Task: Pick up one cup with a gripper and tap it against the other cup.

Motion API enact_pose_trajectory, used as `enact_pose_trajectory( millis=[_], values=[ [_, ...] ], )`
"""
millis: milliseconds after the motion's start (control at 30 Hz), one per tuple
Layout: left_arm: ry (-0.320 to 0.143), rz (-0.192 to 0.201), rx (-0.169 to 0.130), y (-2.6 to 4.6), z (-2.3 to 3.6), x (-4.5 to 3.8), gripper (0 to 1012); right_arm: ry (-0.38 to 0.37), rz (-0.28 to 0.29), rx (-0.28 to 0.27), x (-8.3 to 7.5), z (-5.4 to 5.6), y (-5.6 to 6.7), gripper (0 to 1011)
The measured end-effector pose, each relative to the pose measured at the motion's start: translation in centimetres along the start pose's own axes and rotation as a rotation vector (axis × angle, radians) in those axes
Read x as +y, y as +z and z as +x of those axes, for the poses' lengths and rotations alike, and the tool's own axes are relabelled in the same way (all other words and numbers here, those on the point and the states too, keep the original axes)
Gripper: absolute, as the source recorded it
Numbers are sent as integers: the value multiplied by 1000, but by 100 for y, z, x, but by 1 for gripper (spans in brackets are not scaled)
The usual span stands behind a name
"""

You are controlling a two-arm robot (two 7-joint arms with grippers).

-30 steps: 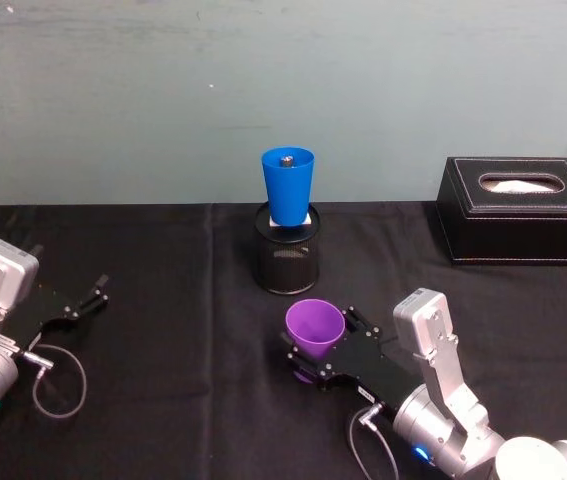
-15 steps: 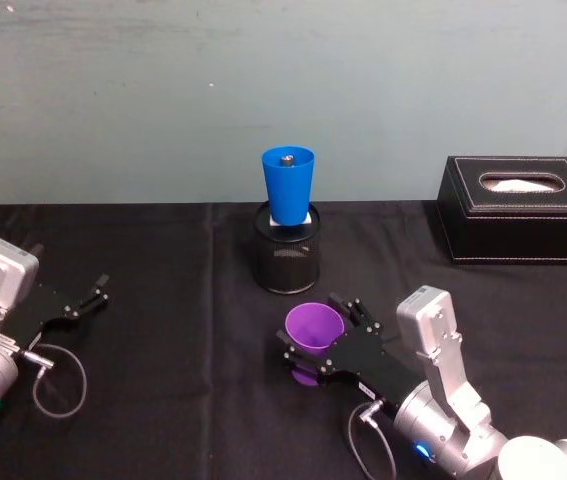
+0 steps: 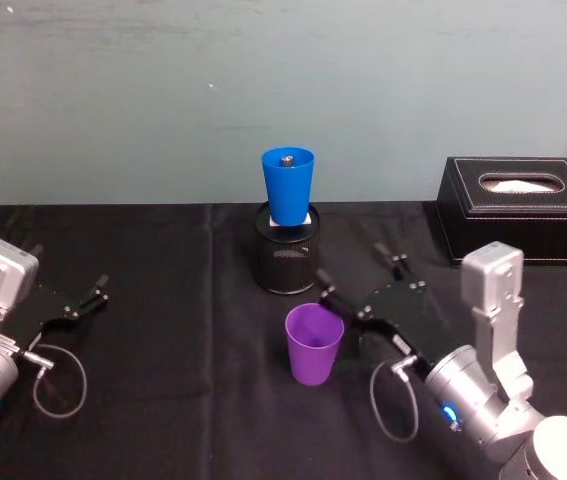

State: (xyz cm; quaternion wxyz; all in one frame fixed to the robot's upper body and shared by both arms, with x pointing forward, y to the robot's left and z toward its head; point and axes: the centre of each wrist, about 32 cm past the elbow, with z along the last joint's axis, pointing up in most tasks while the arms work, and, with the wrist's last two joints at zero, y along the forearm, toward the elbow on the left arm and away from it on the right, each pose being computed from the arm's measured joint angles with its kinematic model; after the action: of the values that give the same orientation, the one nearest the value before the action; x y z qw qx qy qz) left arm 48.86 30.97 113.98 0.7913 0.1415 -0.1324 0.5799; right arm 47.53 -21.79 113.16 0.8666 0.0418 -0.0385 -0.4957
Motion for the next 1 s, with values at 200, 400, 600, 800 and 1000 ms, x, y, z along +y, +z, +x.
enact_pose_trajectory(
  millis=[200, 400, 600, 800, 1000],
  values=[
    [0, 0, 0, 0, 0, 0, 1000, -190, -46, 38, 15, 18, -57, 1003],
    [0, 0, 0, 0, 0, 0, 1000, -347, -110, 31, 60, -17, -171, 1003],
    [0, 0, 0, 0, 0, 0, 1000, -398, -130, 31, 93, -54, -248, 1003],
    [0, 0, 0, 0, 0, 0, 1000, -398, -129, 29, 92, -50, -243, 1003],
    [0, 0, 0, 0, 0, 0, 1000, -396, -127, 27, 91, -47, -234, 1003]
  ],
)
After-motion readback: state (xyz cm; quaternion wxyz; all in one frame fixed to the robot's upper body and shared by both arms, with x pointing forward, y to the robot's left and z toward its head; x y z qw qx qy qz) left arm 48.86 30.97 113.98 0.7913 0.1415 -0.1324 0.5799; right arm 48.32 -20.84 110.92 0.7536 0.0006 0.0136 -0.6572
